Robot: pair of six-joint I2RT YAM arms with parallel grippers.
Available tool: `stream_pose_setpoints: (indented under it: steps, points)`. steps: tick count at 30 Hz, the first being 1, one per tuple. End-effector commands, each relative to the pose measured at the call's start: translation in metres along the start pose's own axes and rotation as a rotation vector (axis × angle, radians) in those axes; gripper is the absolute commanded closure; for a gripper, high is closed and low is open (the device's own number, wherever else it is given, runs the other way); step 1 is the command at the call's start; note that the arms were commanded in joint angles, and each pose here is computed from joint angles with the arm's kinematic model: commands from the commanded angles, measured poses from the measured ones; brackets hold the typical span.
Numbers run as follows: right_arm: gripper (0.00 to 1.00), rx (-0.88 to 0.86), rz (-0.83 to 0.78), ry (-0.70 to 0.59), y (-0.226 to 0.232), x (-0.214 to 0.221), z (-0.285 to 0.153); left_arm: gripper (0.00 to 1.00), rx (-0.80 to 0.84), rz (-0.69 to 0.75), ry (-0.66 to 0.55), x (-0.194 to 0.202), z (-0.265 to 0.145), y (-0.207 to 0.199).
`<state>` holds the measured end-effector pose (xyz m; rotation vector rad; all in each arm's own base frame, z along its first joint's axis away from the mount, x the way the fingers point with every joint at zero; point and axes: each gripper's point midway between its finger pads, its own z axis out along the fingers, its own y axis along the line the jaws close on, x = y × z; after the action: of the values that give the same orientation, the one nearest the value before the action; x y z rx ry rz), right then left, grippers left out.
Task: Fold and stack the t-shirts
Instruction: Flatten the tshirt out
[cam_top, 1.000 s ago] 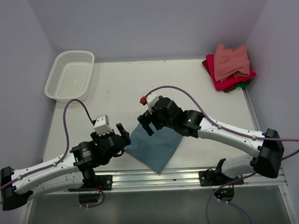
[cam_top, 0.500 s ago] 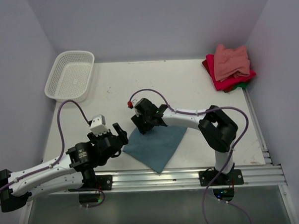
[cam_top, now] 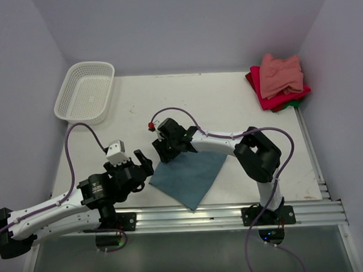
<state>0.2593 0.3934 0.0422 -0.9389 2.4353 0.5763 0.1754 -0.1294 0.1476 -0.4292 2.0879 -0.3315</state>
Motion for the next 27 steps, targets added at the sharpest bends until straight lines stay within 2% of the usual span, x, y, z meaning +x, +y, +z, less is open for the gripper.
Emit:
stream_pose_setpoints:
  steps: [1,3,9,10,13,14,26,27]
  points:
    - [0.53,-0.021,0.003,-0.007,0.006,-0.007,0.005,0.0,-0.021,-0.039,-0.055,-0.01,0.001,0.004]
    - [0.53,-0.019,0.009,0.008,0.005,-0.003,0.008,0.0,-0.022,-0.044,-0.055,-0.01,0.001,0.006]
    - [0.69,-0.016,0.024,0.02,0.004,0.003,0.014,0.0,-0.032,-0.051,-0.053,-0.01,-0.001,0.013]
    - [0.8,-0.018,0.027,0.019,0.004,0.003,0.014,0.0,-0.032,-0.052,-0.053,-0.01,-0.001,0.013]
    - [0.97,-0.018,0.025,0.018,0.005,0.003,0.012,0.0,-0.031,-0.057,-0.05,-0.009,-0.002,0.014]
    - [0.99,-0.016,0.026,0.014,0.004,0.002,0.01,0.0,-0.03,-0.06,-0.049,-0.009,-0.002,0.014]
    - [1.0,0.024,0.0,-0.154,0.006,-0.037,-0.062,0.0,-0.03,-0.059,-0.041,-0.007,-0.001,0.013]
    - [0.9,0.025,-0.009,-0.151,0.006,-0.038,-0.064,0.0,-0.03,-0.059,-0.041,-0.007,-0.001,0.013]
